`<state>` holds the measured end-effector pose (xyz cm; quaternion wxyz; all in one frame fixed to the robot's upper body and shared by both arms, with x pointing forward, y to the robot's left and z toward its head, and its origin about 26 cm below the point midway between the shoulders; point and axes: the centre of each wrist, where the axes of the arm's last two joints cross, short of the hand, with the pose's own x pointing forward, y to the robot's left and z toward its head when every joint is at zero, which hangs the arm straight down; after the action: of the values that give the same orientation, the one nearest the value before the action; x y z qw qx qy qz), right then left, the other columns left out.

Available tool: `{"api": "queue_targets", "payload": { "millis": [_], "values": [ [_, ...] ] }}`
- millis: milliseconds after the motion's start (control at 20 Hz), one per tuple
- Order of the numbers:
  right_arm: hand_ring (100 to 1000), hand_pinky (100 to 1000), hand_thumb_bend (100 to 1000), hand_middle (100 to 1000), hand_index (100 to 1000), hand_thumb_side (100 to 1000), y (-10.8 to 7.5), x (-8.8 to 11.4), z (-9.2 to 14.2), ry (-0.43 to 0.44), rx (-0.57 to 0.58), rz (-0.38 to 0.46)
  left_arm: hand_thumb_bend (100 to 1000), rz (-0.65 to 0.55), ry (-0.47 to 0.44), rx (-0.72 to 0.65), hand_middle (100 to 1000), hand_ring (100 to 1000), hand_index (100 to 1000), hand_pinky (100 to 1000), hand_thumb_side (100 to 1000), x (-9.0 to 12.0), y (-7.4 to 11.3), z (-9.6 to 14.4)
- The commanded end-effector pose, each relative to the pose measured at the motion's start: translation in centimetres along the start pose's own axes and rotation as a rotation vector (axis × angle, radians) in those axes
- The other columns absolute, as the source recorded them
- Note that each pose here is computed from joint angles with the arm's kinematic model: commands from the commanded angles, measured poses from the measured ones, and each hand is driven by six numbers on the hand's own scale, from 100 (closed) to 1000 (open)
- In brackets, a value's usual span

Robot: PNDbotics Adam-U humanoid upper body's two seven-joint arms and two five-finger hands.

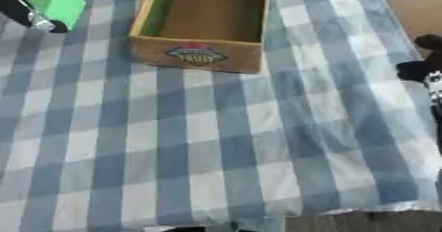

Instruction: Pick up objects on the table and place them in the box.

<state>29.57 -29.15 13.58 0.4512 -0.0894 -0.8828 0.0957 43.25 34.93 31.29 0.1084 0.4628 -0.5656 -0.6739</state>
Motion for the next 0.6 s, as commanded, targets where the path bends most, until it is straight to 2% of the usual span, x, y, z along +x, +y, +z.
{"api": "queue_targets", "payload": {
  "millis": [50, 600],
  "values": [
    [667, 683, 100, 809, 844, 678, -0.6, 0.4, -0.2, -0.017, 0.012, 0.02, 610, -0.045, -0.018, 0.044, 445, 462, 625, 561, 275, -0.6, 3.0, 0.2],
    [668, 683, 100, 810, 844, 679, -0.3, 0.3, -0.2, -0.014, 0.029, 0.012, 555, -0.027, -0.222, 0.185, 445, 463, 630, 569, 238, 3.1, 7.7, -4.9]
  ]
}}
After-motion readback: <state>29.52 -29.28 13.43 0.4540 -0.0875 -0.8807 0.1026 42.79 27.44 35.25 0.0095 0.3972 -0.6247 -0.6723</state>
